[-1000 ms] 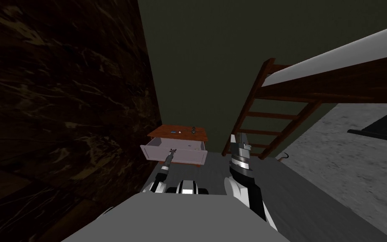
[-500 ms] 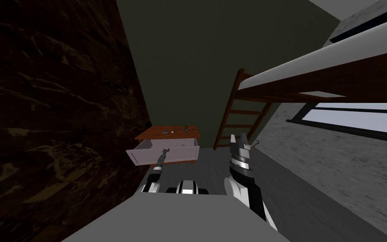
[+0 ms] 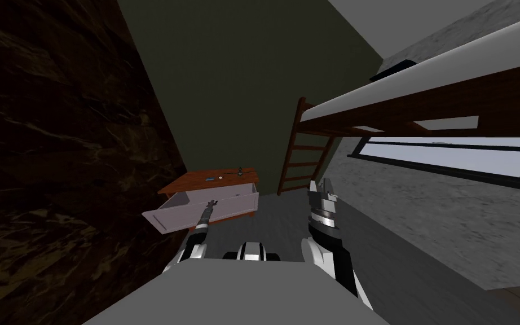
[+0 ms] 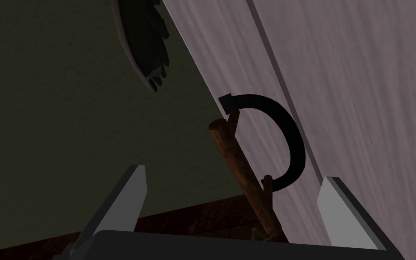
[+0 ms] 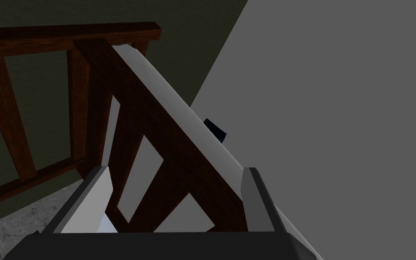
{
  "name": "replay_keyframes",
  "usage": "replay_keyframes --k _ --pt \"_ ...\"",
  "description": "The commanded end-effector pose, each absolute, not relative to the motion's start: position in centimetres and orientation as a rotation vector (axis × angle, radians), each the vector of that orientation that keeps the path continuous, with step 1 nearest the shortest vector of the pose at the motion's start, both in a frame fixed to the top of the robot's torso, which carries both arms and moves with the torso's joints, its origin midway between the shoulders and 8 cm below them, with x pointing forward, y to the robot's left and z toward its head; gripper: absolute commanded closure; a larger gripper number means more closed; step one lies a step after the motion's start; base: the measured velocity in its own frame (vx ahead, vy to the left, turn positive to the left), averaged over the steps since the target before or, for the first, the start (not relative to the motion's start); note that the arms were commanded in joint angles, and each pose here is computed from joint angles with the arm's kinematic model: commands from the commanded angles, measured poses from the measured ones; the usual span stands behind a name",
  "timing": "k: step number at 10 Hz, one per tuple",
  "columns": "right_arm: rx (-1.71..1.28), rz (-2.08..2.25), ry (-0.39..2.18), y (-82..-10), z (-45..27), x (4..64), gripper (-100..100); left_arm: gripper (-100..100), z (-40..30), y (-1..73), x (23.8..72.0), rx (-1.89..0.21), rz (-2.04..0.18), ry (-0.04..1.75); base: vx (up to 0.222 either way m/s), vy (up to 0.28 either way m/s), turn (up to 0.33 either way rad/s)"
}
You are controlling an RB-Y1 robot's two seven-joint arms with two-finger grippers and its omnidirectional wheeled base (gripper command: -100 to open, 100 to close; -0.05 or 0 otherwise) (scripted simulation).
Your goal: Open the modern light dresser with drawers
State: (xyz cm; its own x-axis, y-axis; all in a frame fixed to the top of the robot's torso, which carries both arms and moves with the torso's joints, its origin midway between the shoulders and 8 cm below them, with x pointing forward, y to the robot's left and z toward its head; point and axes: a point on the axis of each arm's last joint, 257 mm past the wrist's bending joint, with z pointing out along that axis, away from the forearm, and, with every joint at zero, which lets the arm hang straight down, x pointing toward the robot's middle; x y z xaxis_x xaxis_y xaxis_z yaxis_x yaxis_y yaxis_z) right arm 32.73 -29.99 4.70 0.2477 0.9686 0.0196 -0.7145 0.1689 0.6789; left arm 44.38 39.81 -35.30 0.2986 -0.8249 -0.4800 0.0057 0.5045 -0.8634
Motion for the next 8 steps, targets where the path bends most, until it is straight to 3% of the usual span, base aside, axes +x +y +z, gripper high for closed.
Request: replay_keyframes --k 1,2,5,7,8 --pt "0.646 1.262 0.476 -30.0 4.7 32.7 0 -100 -35.2 44.0 42.5 -0.939 -0.595 1.122 -0.045 -0.032 -0.345" --pt "0.646 1.262 0.476 -30.0 4.7 32.7 0 -100 -36.5 44.3 41.8 -0.965 -0.579 1.138 -0.05 -0.031 -0.27" --pt "0.646 1.262 0.476 -30.0 4.7 32.7 0 -100 -34.2 44.3 42.8 -0.925 -0.596 1.099 -0.012 -0.005 0.009" --pt "0.646 1.262 0.476 -30.0 4.7 32.7 0 -100 -33.3 47.8 41.5 -0.949 -0.544 1.066 -0.045 -0.031 -0.324" --pt "0.646 1.262 0.476 -30.0 4.7 32.7 0 -100 -33.3 47.8 41.5 -0.949 -0.544 1.066 -0.041 -0.021 -0.017"
